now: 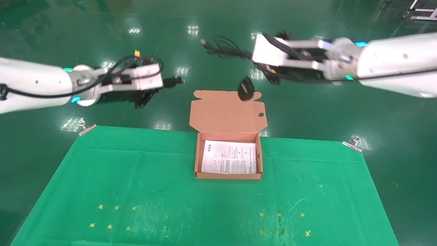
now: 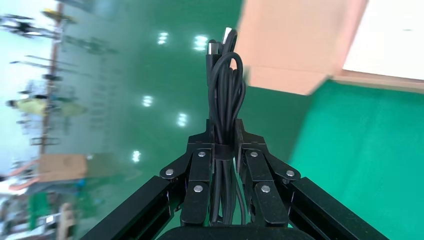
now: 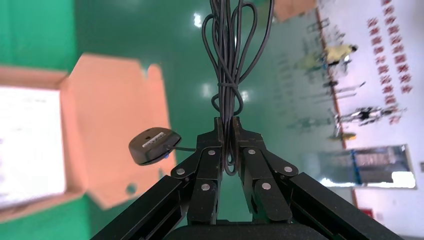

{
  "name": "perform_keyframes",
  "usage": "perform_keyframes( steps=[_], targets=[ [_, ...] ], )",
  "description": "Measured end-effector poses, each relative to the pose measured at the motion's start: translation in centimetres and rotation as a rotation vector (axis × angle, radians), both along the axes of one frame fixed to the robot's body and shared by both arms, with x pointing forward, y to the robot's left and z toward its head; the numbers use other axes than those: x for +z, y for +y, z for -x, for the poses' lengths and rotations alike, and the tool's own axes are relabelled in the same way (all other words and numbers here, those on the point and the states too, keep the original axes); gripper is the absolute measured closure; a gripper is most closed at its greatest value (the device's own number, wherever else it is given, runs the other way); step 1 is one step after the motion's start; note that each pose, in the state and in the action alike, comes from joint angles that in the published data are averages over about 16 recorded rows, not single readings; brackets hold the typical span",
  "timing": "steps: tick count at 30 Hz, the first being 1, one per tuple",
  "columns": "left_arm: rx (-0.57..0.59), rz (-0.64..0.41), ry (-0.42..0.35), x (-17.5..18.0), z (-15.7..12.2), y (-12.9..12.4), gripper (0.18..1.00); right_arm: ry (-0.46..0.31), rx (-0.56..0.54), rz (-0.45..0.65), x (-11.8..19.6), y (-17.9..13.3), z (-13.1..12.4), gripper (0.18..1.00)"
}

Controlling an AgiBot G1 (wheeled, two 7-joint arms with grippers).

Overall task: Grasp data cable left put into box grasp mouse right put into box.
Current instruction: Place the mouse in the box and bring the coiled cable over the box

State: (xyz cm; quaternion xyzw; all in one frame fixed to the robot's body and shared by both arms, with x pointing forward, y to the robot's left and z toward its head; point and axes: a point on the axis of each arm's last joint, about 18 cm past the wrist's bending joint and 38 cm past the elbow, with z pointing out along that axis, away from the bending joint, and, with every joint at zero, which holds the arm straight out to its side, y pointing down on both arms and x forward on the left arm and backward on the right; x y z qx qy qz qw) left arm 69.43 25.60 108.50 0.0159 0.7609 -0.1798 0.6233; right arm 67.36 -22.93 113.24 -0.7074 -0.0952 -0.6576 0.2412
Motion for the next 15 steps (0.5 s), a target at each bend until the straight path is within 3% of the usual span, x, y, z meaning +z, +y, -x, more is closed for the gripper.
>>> perform_keyframes(
  steps=[8,15],
  targets=[
    [-0.001,-0.010,-0.087,2.3,0.5,-1.4,0.933,-0.046,0.049,-0.002,2.4,2.8,-0.7,0.973],
    [0.001,-0.041,-0.096,1.9,0.7,-1.6,0.933,-0.037,0.068,-0.003,2.0,3.6,-1.1,0.973]
  ],
)
